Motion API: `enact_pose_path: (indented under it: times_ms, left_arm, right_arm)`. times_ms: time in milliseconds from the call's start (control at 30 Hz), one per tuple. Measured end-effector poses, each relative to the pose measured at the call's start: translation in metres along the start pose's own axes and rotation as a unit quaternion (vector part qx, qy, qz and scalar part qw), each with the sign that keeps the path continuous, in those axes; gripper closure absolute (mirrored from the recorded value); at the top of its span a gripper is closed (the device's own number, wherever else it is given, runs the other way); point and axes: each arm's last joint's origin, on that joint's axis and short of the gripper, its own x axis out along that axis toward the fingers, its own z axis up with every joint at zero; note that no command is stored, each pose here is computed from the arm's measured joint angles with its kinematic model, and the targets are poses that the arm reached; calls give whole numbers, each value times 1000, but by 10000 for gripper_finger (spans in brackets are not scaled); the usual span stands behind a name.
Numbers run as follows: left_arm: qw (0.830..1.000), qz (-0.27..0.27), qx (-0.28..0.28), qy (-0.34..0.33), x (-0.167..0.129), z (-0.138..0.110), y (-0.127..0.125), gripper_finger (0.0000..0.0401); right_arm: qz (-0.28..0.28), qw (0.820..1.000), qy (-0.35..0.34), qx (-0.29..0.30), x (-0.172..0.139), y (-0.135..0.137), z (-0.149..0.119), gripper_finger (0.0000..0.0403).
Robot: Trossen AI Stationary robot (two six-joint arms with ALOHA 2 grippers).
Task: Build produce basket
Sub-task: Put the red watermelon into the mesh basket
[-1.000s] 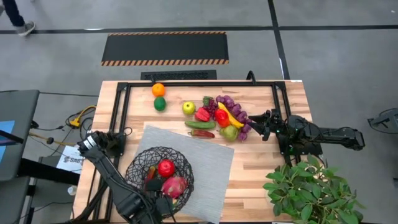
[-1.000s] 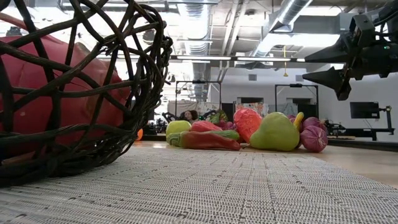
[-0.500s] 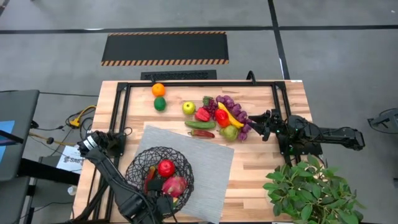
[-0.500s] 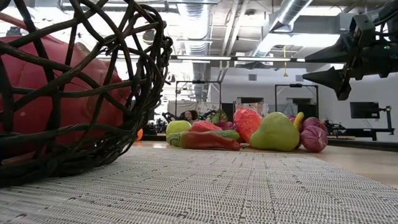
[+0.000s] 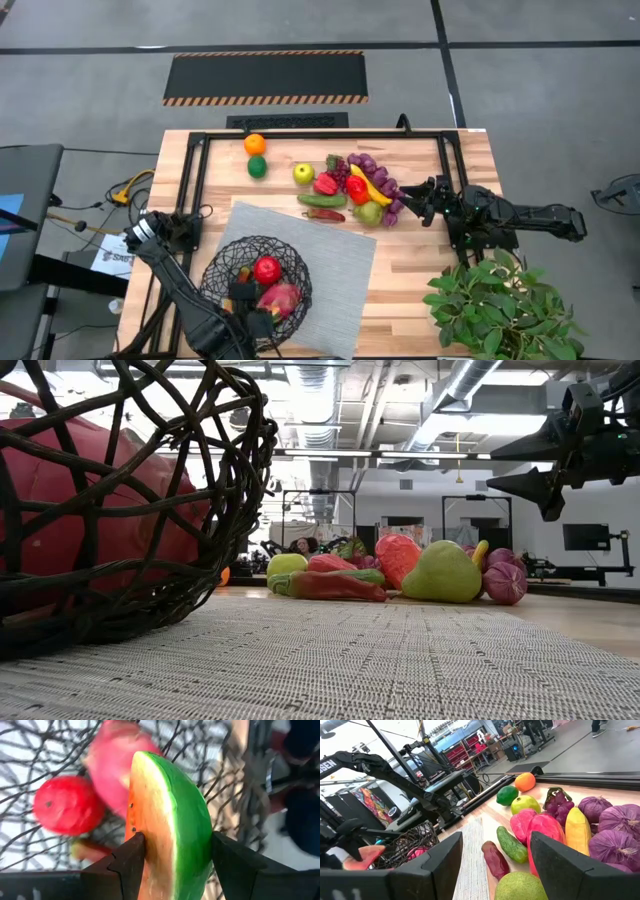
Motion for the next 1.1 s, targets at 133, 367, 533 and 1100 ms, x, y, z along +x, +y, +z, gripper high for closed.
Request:
enact_pose_path:
  times_ms: [133, 367, 533, 1100]
  left_arm:
    - [999, 29, 18, 11, -9, -11, 6, 213]
    - [999, -34, -9, -31, 6, -41, 26, 213]
    - [990, -117, -32, -67, 19, -60, 44, 213]
    - [981, -179, 23, -74, 56, -29, 39, 213]
  right_arm:
    - [-1, 1000, 0, 0, 0, 0, 0, 148]
    - [-1, 1000, -1, 1, 0, 0, 0, 148]
    - [-3, 1000, -2, 11, 0, 0, 0, 148]
    - [-3, 1000, -2, 9, 0, 0, 0, 148]
